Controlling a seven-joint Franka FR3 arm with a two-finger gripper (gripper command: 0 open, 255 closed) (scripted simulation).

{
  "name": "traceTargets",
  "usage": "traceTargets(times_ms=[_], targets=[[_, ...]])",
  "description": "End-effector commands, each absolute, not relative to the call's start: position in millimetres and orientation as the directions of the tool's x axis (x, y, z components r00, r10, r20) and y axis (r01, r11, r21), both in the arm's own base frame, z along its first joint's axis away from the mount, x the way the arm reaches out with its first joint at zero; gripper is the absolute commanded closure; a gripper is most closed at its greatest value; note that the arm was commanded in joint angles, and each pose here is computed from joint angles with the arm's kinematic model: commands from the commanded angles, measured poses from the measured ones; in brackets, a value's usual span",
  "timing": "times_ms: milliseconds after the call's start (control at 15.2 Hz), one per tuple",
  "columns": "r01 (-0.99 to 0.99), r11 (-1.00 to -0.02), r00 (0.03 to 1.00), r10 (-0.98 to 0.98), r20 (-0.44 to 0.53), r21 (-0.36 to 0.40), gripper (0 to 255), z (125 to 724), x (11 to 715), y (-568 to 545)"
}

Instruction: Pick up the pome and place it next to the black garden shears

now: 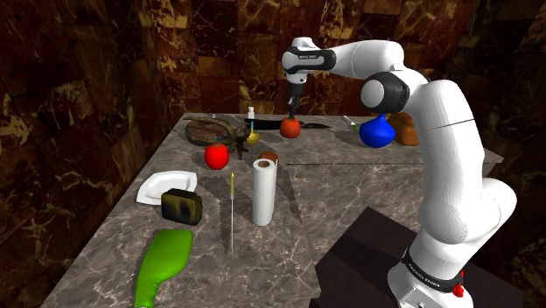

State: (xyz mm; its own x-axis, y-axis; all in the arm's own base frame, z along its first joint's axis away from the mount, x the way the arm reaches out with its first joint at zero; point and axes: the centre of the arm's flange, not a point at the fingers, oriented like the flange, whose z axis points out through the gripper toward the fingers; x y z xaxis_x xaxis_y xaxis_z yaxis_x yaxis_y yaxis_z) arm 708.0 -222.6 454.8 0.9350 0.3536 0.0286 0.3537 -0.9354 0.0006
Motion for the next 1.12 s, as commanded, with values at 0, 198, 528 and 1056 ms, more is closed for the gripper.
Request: traceTargets(times_ms=[0, 198, 528, 1056], targets=[[0.354, -0.935, 0.935, 0.353, 0.029, 0.001, 255, 443.8, 708.1, -223.0], [0.354, -0.935, 0.935, 0.353, 0.029, 0.001, 255, 428.0, 708.1, -223.0], [0.354, -0.935, 0.935, 0.353, 0.029, 0.001, 255, 413.4, 708.1, -223.0], [0.354, -0.935, 0.935, 0.353, 0.029, 0.001, 0, 413.4, 708.2, -223.0]])
